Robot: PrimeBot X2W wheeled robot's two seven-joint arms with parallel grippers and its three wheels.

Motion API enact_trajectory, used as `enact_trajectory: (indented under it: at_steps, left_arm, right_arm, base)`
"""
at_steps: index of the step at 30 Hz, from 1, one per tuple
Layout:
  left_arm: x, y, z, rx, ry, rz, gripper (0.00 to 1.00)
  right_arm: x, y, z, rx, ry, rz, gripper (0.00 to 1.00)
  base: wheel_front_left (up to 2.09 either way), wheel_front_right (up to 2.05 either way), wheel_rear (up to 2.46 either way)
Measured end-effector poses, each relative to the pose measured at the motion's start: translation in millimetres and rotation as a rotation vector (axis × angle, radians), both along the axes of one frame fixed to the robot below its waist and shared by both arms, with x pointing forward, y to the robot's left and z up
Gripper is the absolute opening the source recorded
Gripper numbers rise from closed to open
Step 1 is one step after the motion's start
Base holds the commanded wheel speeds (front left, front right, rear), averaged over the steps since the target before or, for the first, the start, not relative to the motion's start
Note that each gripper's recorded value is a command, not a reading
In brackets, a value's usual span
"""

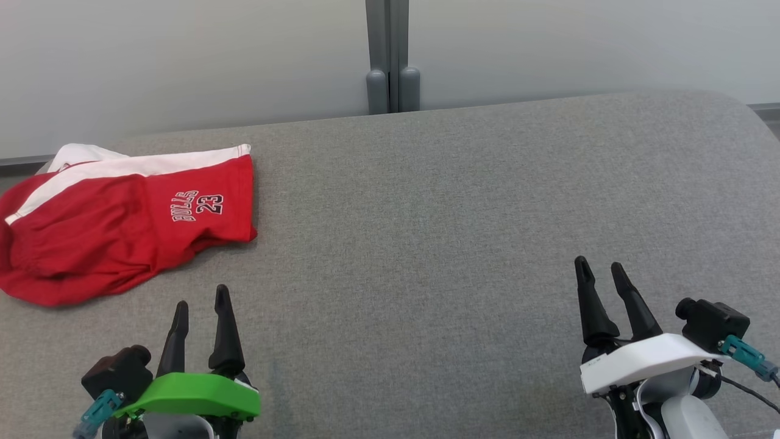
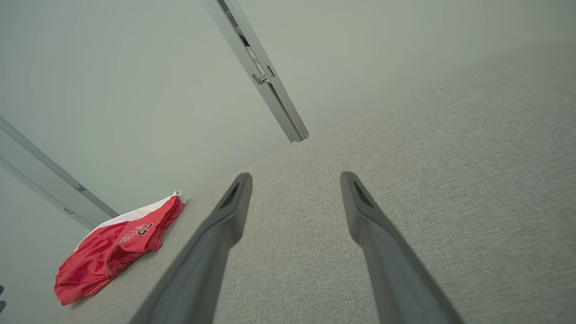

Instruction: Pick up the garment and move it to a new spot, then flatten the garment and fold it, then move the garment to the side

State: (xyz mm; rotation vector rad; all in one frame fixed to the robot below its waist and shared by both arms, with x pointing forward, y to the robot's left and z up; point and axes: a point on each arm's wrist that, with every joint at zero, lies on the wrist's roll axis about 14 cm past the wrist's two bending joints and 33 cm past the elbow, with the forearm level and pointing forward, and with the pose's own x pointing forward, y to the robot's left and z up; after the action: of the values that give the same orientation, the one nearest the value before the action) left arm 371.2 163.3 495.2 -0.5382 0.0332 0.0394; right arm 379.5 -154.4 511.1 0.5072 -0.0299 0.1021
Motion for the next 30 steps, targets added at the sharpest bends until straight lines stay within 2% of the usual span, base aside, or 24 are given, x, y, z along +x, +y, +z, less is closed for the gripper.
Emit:
enact_trajectory:
  at_steps: [30]
  left_arm:
    - [-8.5, -7.3, -3.1, 0.252, -0.032, -0.023, 1.0]
  right_arm:
    - [-4.2, 18.3, -0.2, -0.283, -0.061, 0.06, 1.0]
  base:
    - [0.0, 0.0, 0.0]
